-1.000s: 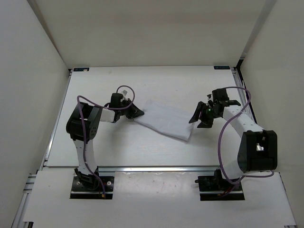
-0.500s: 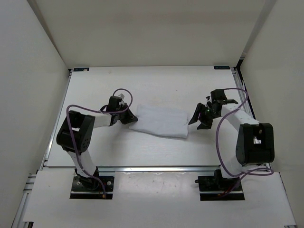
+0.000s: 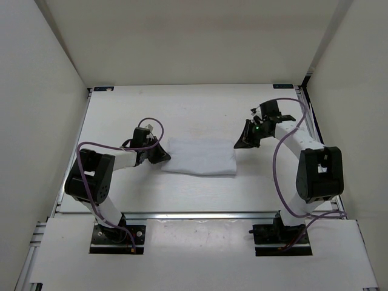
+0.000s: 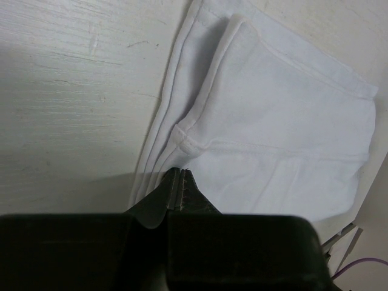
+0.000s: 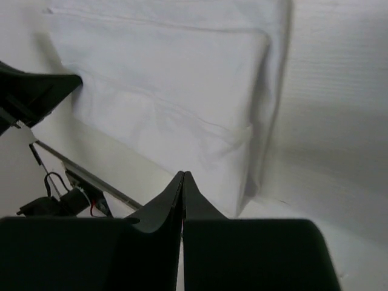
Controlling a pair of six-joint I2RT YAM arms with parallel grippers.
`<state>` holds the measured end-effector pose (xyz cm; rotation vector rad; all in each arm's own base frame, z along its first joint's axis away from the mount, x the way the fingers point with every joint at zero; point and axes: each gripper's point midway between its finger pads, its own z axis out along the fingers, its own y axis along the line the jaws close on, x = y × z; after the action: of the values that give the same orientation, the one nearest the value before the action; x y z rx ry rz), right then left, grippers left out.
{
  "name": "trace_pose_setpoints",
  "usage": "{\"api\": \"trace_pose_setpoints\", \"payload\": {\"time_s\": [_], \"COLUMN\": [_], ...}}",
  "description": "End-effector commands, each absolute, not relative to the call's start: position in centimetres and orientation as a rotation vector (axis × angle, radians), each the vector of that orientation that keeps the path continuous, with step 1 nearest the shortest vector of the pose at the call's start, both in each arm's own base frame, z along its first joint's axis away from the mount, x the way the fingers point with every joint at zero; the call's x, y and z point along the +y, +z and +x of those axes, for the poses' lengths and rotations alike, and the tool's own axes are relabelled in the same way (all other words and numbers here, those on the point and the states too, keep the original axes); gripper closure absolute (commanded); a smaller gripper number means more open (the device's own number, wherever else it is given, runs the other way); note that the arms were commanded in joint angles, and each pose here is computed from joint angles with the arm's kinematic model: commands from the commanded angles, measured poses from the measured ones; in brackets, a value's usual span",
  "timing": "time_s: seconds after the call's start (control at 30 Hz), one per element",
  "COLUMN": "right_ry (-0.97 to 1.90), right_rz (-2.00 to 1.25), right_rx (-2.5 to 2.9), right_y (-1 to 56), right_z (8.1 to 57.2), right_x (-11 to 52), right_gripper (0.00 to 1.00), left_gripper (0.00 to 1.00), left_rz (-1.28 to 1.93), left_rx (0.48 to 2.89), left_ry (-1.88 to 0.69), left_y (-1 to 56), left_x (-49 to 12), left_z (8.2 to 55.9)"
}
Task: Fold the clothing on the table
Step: Fold the skirt
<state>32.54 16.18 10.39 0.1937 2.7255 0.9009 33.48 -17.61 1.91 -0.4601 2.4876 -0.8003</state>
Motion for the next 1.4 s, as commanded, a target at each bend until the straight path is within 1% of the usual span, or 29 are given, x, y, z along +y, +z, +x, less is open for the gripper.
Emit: {"api": "trace_pose_setpoints", "payload": {"time_s": [0.0, 0.1, 0.13, 0.2, 0.33, 0.57, 0.67, 0.73, 0.8, 0.9, 0.93, 0.97, 1.0, 1.07, 1.1, 1.13, 1.17, 1.2, 1.23, 1.27, 1.3, 1.37], "right_ry": [1.09, 1.177, 1.189, 1.198, 1.228, 1.241, 1.252, 1.211, 1.158, 1.107, 1.099, 1.111, 1.111, 1.105, 1.128, 1.15, 1.143, 1.163, 1.153, 1.117, 1.092, 1.019], "right_rz": [0.115, 0.121, 0.113, 0.172, 0.283, 0.401, 0.392, 0.356, 0.311, 0.239, 0.231, 0.218, 0.206, 0.225, 0.234, 0.215, 0.221, 0.222, 0.216, 0.217, 0.216, 0.193], "right_rx": [2.799, 2.888, 2.89, 2.937, 2.95, 2.966, 2.914, 2.888, 2.871, 2.802, 2.783, 2.762, 2.734, 2.734, 2.743, 2.722, 2.732, 2.742, 2.749, 2.754, 2.783, 2.814], "right_y": [9.7, 7.7, 7.4, 5.7, 4.1, 1.1, 2.5, 4.1, 6.2, 10.2, 11.0, 11.7, 12.4, 11.7, 11.4, 11.5, 10.9, 10.2, 9.7, 9.3, 8.4, 7.7], "right_z": [30.3, 27.2, 27.0, 25.0, 22.9, 22.0, 23.4, 24.6, 25.4, 26.8, 27.5, 27.7, 28.4, 29.5, 29.7, 30.3, 30.6, 30.9, 31.1, 31.5, 31.5, 31.5], "right_x": [19.6, 20.6, 20.8, 20.4, 19.2, 18.2, 18.2, 18.0, 17.8, 17.4, 17.4, 17.6, 17.5, 17.2, 17.2, 17.5, 17.5, 17.7, 17.7, 17.4, 17.5, 17.4], "right_gripper": [1.0, 0.99, 1.0, 1.0, 1.0, 1.0, 0.99, 1.0, 1.0, 1.0, 1.0, 1.0, 1.0, 0.99, 0.93, 0.8, 0.77, 0.69, 0.64, 0.63, 0.62, 0.59], "left_gripper": [1.0, 1.0, 1.0, 1.0, 1.0, 1.0, 1.0, 1.0, 0.98, 0.88, 0.87, 0.82, 0.8, 0.74, 0.71, 0.71, 0.71, 0.71, 0.7, 0.7, 0.67, 0.59], "left_rz": [-0.45, -0.45, -0.469, -0.454, -0.439, -0.415, -0.41, -0.405, -0.414, -0.361, -0.35, -0.345, -0.342, -0.345, -0.355, -0.354, -0.347, -0.37, -0.361, -0.356, -0.352, -0.358], "left_rx": [2.475, 2.472, 2.475, 2.478, 2.474, 2.499, 2.496, 2.466, 2.416, 2.342, 2.32, 2.307, 2.278, 2.255, 2.278, 2.281, 2.287, 2.308, 2.315, 2.334, 2.353, 2.365], "left_ry": [-0.771, -0.778, -0.765, -0.768, -0.762, -0.74, -0.765, -0.832, -0.918, -0.982, -0.978, -0.988, -0.988, -0.982, -0.955, -0.932, -0.894, -0.863, -0.821, -0.797, -0.763, -0.719], "left_y": [2.5, 2.6, 2.2, 2.1, 2.4, 1.6, 2.0, 3.1, 5.0, 8.9, 10.1, 10.9, 11.9, 12.6, 12.2, 12.1, 11.8, 10.9, 10.5, 10.0, 9.4, 8.8], "left_x": [-16.9, -16.7, -16.3, -16.4, -16.3, -15.8, -16.2, -16.9, -17.5, -18.1, -18.0, -17.8, -17.6, -16.9, -16.4, -16.1, -15.5, -14.8, -14.3, -14.0, -13.5, -12.7], "left_z": [33.6, 33.4, 33.4, 33.2, 33.4, 32.8, 32.9, 33.4, 34.2, 35.8, 36.4, 36.6, 37.1, 37.4, 37.0, 37.0, 36.8, 36.5, 36.4, 36.1, 35.8, 35.8]}}
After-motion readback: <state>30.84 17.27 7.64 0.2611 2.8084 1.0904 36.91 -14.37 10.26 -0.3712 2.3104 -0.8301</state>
